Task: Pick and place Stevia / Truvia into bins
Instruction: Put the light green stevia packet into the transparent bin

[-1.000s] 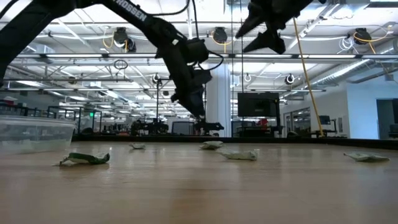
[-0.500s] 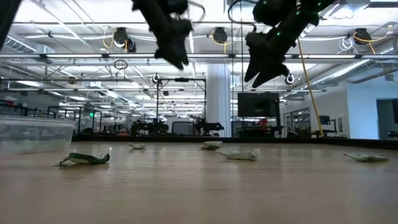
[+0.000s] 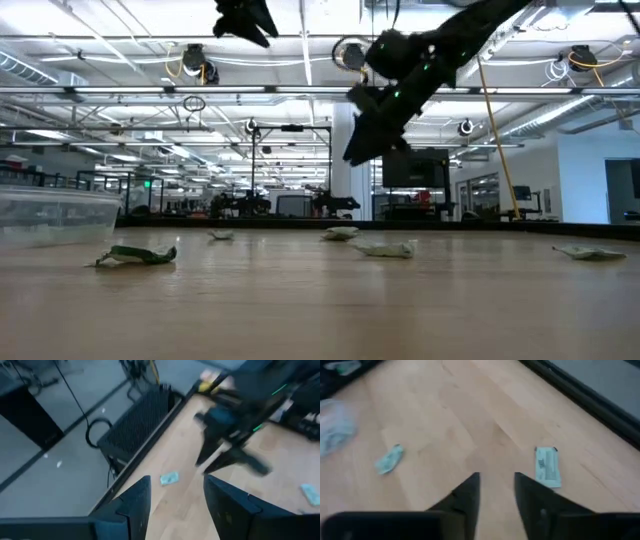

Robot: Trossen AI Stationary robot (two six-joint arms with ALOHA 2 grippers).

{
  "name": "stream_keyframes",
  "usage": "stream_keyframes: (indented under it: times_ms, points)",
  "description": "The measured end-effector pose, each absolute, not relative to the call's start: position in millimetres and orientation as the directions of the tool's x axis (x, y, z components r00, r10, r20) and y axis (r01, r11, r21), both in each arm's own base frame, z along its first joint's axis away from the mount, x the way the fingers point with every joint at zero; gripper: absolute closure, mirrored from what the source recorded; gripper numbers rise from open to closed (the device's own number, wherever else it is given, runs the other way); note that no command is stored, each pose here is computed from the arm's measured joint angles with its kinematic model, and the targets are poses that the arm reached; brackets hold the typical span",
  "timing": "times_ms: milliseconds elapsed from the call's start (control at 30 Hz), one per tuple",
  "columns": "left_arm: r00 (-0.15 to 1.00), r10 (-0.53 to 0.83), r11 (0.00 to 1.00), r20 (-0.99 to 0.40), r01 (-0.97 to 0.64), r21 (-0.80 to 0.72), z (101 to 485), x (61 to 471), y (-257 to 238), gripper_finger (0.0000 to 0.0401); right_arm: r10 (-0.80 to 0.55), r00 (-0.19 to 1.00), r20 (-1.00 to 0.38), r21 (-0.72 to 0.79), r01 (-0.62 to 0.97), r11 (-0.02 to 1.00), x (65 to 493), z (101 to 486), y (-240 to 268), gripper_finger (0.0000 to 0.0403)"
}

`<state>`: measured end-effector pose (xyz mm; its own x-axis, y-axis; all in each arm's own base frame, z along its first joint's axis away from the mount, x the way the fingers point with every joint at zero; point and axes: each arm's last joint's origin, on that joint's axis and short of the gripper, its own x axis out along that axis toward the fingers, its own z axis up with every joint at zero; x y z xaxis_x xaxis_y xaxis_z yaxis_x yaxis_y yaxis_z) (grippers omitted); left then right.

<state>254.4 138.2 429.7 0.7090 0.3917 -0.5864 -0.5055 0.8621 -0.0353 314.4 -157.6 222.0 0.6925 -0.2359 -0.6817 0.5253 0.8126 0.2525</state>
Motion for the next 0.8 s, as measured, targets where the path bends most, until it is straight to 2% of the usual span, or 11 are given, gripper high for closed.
stream_keyframes:
  times_ms: [133, 200, 367, 467, 667, 733, 800]
  points:
    - [0.742, 0.415, 0.86, -0.527, -0.509, -0.04, 444, 243, 132, 0.0212, -0.238, 0.664, -0.709, 0.289, 0.581, 0.761, 326, 192, -172, 0.037]
    - [0.745, 0.419, 0.859, -0.52, -0.511, -0.04, 446, 239, 131, 0.0212, -0.228, 0.627, -0.745, 0.301, 0.621, 0.724, 327, 176, -177, 0.0394]
    - [0.735, 0.439, 0.85, -0.517, -0.526, -0.026, 448, 236, 130, 0.0212, -0.362, 0.624, -0.692, 0.25, 0.677, 0.692, 338, 175, -186, 0.0401]
    - [0.733, 0.441, 0.85, -0.518, -0.527, -0.021, 447, 236, 130, 0.0213, -0.435, 0.556, -0.708, 0.187, 0.742, 0.644, 337, 169, -189, 0.0402]
    - [0.731, 0.444, 0.849, -0.518, -0.529, -0.019, 447, 236, 130, 0.0212, -0.416, 0.463, -0.783, 0.049, 0.712, 0.701, 328, 159, -190, 0.0402]
    - [0.726, 0.453, 0.844, -0.518, -0.536, -0.014, 447, 236, 130, 0.0213, -0.406, 0.438, -0.802, 0.038, 0.716, 0.697, 323, 156, -194, 0.0402]
    - [0.724, 0.456, 0.842, -0.518, -0.539, -0.011, 447, 236, 131, 0.0212, -0.383, 0.47, -0.795, 0.077, 0.705, 0.706, 322, 159, -196, 0.0402]
